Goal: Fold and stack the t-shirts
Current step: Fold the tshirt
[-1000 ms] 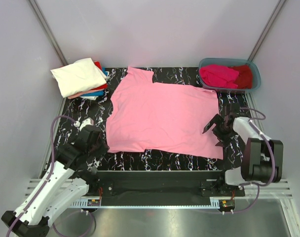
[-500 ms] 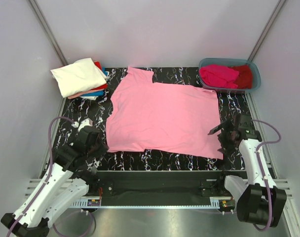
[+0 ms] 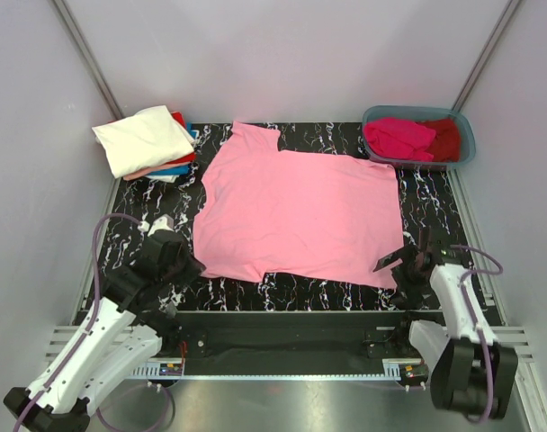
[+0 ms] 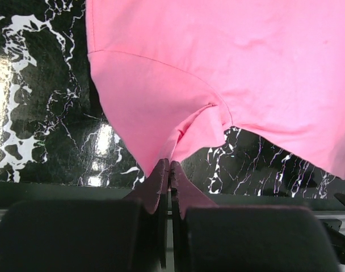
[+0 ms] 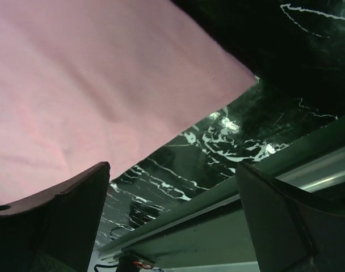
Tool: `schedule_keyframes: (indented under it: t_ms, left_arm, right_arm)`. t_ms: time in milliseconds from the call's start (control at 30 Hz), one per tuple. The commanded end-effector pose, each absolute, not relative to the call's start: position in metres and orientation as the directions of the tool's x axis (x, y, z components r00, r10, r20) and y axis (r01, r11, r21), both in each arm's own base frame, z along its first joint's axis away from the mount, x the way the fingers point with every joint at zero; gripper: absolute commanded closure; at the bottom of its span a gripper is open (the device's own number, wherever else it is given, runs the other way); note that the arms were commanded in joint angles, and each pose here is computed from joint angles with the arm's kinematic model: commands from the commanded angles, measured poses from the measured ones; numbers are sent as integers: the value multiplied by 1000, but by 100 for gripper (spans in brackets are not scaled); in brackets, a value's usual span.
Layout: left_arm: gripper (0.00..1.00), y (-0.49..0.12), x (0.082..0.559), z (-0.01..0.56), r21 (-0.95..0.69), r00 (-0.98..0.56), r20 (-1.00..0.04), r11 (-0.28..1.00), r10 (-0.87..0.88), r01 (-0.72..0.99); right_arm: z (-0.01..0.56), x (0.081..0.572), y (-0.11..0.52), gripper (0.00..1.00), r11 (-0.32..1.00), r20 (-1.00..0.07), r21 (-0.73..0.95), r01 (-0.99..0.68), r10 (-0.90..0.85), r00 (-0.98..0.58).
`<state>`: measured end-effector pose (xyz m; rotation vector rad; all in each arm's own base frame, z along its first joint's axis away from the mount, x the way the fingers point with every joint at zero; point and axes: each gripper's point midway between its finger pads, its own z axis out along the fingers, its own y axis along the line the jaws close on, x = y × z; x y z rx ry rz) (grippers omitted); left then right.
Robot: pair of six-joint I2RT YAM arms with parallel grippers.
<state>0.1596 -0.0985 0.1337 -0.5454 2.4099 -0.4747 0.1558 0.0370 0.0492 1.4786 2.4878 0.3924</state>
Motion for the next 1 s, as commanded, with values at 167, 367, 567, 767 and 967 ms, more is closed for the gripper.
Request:
schedule_keyframes:
  t_ms: [167,367,567,767,967]
  left_arm:
    - [98,-110,171,149,-517,-700,-521,833,-489,-197]
    - [97,-109,172,145,-507,-704,-523,839,-481,-197]
    - [97,-109,173,148,-509,-699,-528,839,-482,-194]
    - [97,-109,174,143,-499,-704,-526,843,-477,-198]
    - [97,-106,170,146,-490,-706,-521,845,-480,-212]
  right_arm:
    - [29,172,18,6,477,-102,237,846,879,-466]
    - [26,186,-3,34,480,-175,166,861,874,-454]
    - [16,198,-8,61,479,-176,143,866,873,-454]
    - [13,199,-7,86,482,-168,136,866,872,-459]
    - [17,201,0,100,507,-165,198,839,861,-482]
